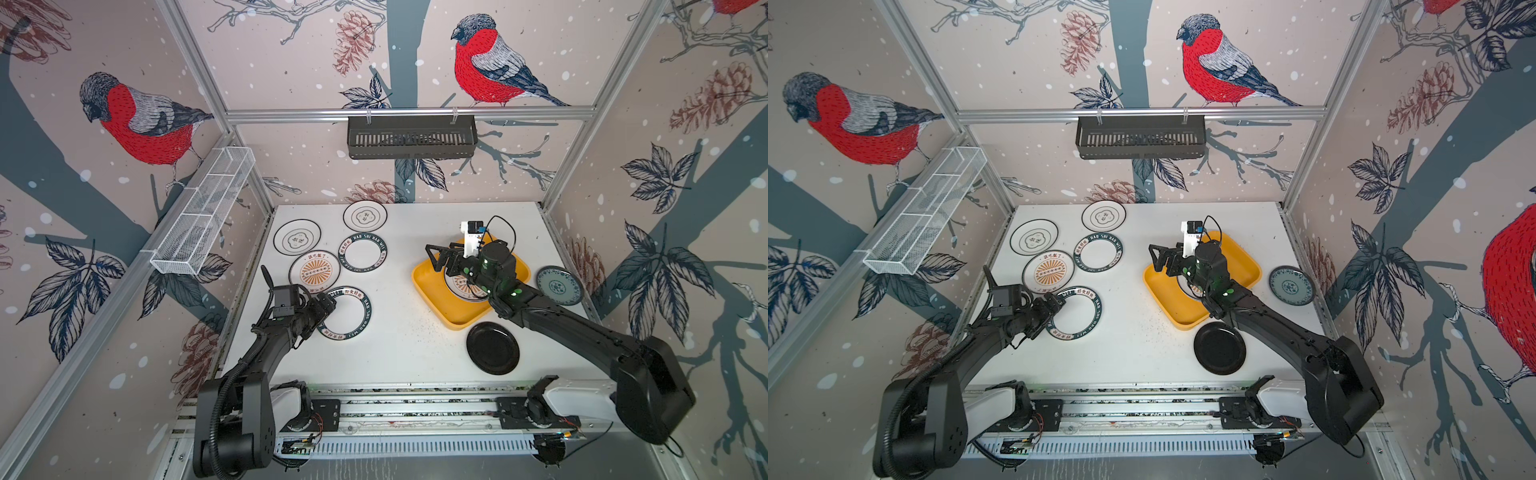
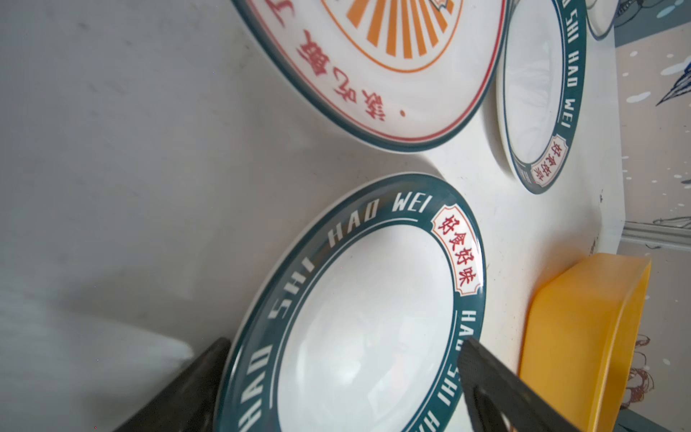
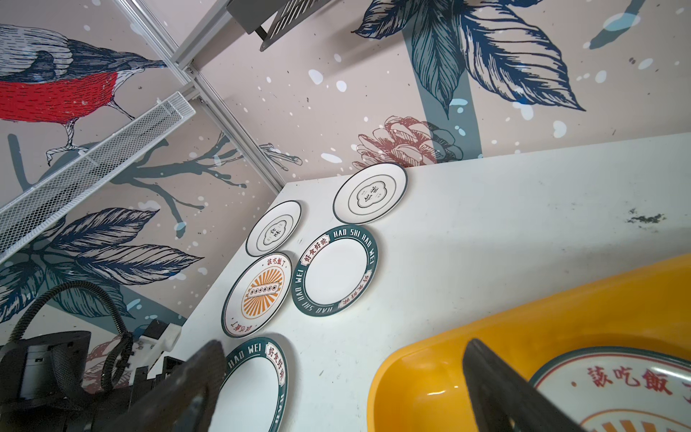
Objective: Place the plates into the plastic bin on the countertop
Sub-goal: Move the plate at the center of the table, then pick up the plate from the center of the table, then place the plate in the plastic bin.
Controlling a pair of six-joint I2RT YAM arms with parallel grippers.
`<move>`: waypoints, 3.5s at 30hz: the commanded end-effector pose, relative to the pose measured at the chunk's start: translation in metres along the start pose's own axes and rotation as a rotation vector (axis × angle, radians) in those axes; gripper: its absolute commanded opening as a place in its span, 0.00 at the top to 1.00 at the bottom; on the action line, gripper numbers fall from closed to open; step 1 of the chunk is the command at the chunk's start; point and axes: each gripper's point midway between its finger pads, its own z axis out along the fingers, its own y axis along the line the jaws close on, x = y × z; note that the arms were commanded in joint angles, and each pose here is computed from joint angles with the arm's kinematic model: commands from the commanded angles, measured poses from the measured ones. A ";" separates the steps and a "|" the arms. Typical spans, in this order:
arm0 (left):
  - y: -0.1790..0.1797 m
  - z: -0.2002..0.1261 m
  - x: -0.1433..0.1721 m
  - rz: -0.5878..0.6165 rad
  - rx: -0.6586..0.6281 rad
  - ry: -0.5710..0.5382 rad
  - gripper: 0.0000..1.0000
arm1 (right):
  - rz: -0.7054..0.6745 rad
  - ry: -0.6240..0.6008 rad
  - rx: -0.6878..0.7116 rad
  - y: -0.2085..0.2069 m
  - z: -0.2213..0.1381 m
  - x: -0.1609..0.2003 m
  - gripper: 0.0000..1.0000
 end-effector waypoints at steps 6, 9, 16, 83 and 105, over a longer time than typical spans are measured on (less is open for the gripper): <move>-0.035 0.010 0.008 0.049 0.108 0.024 0.06 | 0.005 -0.028 -0.006 0.002 0.001 -0.007 0.00; -0.047 0.013 0.014 0.073 0.150 0.051 0.07 | 0.006 -0.027 -0.008 0.003 0.000 -0.007 0.00; -0.057 0.021 0.032 0.121 0.229 0.118 0.16 | 0.007 -0.034 -0.001 0.002 -0.002 -0.007 0.00; -0.132 -0.027 -0.002 0.148 0.441 0.024 1.00 | 0.017 -0.022 -0.004 0.005 0.005 -0.006 0.00; -0.161 -0.040 -0.008 0.154 0.556 0.024 1.00 | 0.040 -0.067 0.047 -0.006 -0.012 -0.016 0.00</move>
